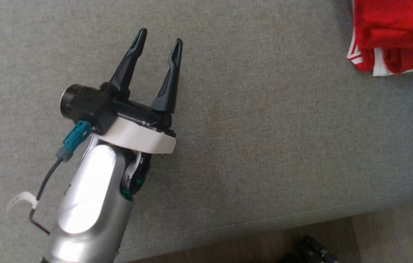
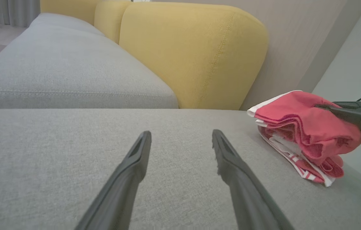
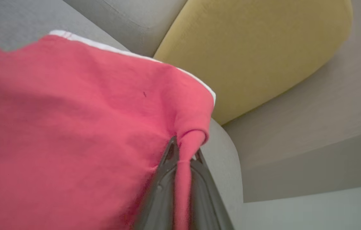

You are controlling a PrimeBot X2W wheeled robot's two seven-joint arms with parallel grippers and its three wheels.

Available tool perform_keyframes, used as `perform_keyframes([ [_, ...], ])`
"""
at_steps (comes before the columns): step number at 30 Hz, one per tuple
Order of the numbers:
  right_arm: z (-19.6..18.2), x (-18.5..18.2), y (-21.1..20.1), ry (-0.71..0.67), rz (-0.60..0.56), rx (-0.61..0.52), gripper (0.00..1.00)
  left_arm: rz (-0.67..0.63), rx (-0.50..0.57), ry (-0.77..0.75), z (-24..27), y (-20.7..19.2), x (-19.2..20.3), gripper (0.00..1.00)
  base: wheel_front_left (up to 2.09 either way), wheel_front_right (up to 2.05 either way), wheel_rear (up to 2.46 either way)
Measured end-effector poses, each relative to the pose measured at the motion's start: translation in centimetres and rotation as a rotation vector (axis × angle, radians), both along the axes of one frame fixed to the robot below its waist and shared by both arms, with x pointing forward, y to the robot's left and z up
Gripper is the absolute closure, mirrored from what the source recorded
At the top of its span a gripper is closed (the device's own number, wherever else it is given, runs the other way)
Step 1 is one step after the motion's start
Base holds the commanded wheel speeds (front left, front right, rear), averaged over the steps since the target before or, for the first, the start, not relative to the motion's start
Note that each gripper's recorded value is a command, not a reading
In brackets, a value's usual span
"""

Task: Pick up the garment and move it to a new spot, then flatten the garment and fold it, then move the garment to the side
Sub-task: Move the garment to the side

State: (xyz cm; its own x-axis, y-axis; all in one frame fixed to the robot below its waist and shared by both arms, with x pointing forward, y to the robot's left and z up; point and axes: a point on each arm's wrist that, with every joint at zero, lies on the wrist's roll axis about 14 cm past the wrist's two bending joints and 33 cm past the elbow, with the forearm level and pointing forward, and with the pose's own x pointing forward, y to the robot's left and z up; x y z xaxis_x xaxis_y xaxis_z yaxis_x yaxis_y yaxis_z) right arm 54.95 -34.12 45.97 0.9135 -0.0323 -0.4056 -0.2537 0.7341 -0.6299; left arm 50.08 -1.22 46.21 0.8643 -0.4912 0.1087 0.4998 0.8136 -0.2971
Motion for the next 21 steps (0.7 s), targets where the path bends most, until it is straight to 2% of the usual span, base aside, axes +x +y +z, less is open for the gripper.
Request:
perform_keyframes([
  [14,-0.8,-0.5,-3.1,0.03,-0.148,0.027,1.0,0.016,0.006,0.033,-1.5,0.6,0.4,0.0,0.0,0.0,0.0],
  [15,-0.9,-0.6,-3.3,0.032,-0.157,0.034,0.92,0.016,0.006,0.033,-1.5,0.6,0.4,0.0,0.0,0.0,0.0],
  [16,-0.9,-0.8,-3.4,0.035,-0.164,0.035,0.56,0.017,0.007,0.032,-1.5,0.7,0.4,0.0,0.0,0.0,0.0],
  [17,-1.0,-0.9,-3.5,0.034,-0.169,0.04,0.06,0.017,0.006,0.031,-1.4,0.7,0.4,0.0,0.0,0.0,0.0],
  [18,-1.0,-0.9,-3.5,0.028,-0.178,0.057,0.0,0.017,0.007,0.03,-1.4,0.7,0.4,0.0,0.0,0.0,0.0],
  [21,-0.6,-0.8,-2.8,0.01,-0.184,0.101,0.0,0.021,0.008,0.022,-1.0,0.8,0.4,0.0,0.0,0.0,0.0],
])
